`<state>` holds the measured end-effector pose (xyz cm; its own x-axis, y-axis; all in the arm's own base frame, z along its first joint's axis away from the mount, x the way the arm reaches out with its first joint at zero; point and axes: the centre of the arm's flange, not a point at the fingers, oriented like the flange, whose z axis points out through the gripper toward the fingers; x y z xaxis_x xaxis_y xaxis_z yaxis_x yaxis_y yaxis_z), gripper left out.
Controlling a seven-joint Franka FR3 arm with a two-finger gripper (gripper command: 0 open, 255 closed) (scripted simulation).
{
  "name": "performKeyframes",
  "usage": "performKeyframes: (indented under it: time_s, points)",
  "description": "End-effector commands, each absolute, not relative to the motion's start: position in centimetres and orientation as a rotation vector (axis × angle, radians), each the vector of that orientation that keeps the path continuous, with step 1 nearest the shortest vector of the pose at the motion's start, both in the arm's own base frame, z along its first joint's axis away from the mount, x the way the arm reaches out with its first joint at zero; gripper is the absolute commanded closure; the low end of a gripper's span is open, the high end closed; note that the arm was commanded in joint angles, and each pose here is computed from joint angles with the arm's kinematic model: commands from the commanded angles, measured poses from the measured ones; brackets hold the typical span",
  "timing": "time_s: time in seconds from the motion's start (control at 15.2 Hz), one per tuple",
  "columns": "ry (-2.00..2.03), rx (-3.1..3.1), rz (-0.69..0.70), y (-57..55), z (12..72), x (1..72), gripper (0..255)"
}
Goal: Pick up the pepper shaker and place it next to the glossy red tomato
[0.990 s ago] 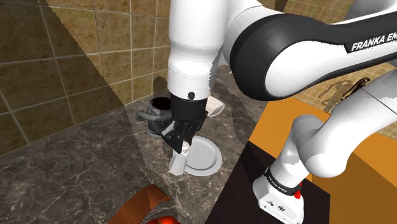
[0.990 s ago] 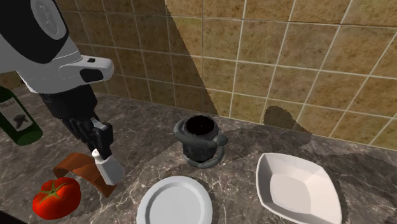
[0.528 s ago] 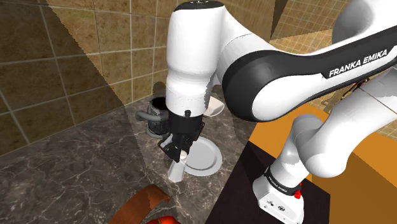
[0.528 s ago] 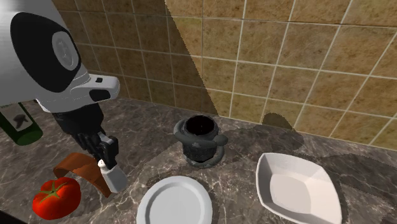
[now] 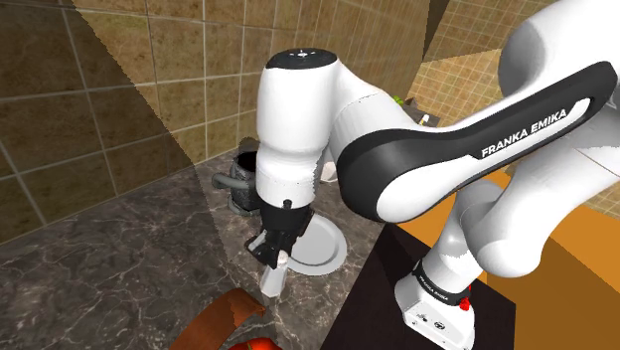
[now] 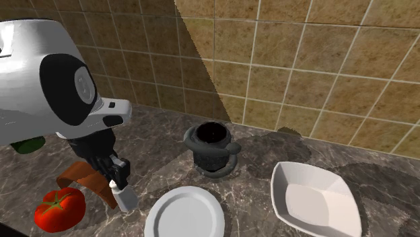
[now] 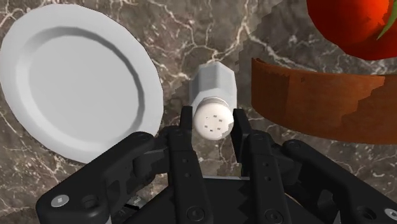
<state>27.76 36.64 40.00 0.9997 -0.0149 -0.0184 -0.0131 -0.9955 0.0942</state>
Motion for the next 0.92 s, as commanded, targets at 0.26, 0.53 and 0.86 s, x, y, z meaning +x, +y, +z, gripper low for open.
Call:
performKeyframes:
  time_s: [0.26, 0.53, 0.86]
  points:
    - [-0.021, 3.048, -0.028, 36.6, 37.7, 27.9, 255]
    - [-0.021, 3.048, -0.028, 36.6, 37.7, 27.9, 255]
    - [-0.021, 3.048, -0.028, 36.7, 37.7, 27.9, 0]
